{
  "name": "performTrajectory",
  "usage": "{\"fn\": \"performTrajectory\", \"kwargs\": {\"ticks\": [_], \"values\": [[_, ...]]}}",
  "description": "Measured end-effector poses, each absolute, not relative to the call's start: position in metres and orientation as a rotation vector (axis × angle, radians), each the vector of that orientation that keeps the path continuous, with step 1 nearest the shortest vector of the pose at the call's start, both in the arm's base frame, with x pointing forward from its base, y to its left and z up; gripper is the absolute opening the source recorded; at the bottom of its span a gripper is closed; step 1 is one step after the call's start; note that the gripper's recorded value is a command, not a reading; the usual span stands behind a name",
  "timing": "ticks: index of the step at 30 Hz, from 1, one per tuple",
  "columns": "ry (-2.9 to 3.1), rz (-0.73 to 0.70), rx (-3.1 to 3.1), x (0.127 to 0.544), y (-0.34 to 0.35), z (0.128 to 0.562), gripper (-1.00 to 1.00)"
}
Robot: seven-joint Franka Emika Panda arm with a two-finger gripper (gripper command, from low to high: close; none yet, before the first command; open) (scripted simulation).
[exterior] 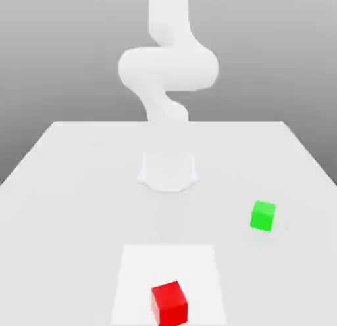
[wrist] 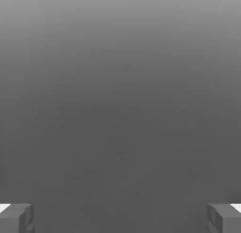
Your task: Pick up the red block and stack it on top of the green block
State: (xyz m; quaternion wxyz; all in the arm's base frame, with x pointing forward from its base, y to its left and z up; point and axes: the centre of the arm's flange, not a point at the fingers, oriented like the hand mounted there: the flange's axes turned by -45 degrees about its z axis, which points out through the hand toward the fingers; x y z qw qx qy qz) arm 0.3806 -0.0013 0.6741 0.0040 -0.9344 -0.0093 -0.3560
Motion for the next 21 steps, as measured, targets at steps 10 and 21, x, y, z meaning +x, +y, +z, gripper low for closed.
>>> {"fn": "performTrajectory", "kwargs": {"ticks": [10, 21], "values": [[-0.231, -0.68, -3.045, 0.478, 0.0, 0.5, 0.0], [-0.448, -0.197, -3.097, 0.498, 0.003, 0.291, 0.0]]}}
